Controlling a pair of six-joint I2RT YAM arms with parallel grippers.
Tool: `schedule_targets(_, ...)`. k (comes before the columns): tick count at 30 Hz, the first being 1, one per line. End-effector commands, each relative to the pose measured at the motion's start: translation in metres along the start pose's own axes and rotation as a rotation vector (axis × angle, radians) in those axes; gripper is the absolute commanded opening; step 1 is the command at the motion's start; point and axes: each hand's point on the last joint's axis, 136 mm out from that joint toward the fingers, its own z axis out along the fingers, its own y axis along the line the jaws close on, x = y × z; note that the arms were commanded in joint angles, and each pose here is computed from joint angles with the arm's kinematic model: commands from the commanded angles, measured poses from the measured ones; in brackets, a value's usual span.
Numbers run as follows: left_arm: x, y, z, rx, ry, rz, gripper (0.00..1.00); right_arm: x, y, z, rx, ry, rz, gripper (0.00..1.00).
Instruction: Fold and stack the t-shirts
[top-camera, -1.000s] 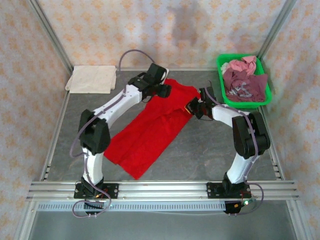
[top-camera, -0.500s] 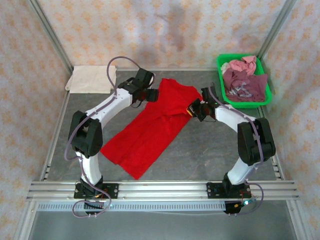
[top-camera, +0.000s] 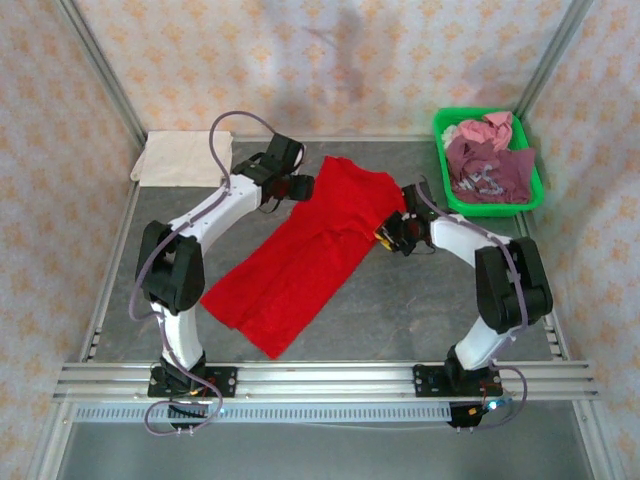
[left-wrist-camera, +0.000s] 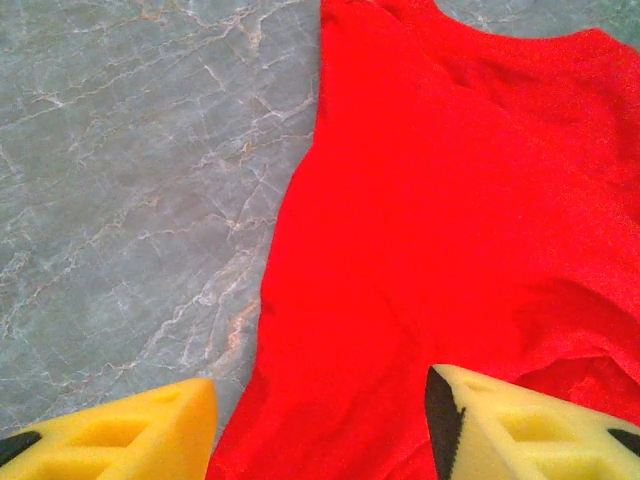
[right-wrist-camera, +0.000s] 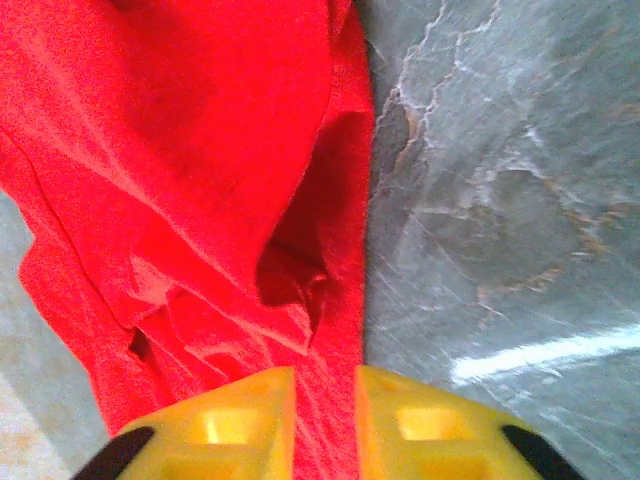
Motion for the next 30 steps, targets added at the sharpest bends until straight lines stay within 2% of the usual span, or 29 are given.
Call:
schedule_targets(1,-0.008,0.003,0.006,0.007,0.014,0.003,0.58,-0.021,0.009,-0.036,0.039,-0.130,-0.074,0.27)
schedule_targets(4,-0.007,0.008,0.021,0.004,0.048,0.001,0.59,-0.045,0.023,-0.047,0.062,-0.208,-0.128,0.28)
schedule_targets(7,0.004,0.017,0.037,-0.039,0.110,0.005,0.58,-0.062,0.037,-0.037,0.116,-0.222,-0.193,0.19)
schedule_targets(12,0.038,0.030,0.052,-0.030,0.193,-0.060,0.58,-0.078,0.048,0.000,0.189,-0.200,-0.246,0.03)
schedule_targets(17,0.083,0.044,0.055,-0.049,0.285,-0.093,0.58,-0.078,0.050,0.034,0.253,-0.151,-0.273,0.02)
schedule_targets(22,0.131,0.055,0.049,-0.073,0.382,-0.143,0.57,-0.077,0.038,0.066,0.296,-0.110,-0.261,0.02)
schedule_targets(24,0.145,0.050,0.042,-0.030,0.400,-0.178,0.57,-0.080,0.031,0.083,0.315,-0.096,-0.257,0.02)
schedule_targets(27,0.142,0.033,0.017,0.070,0.362,-0.240,0.57,-0.087,0.033,0.106,0.305,-0.092,-0.255,0.02)
schedule_targets(30,0.126,0.022,-0.011,0.144,0.272,-0.293,0.57,-0.099,0.053,0.129,0.236,-0.099,-0.246,0.02)
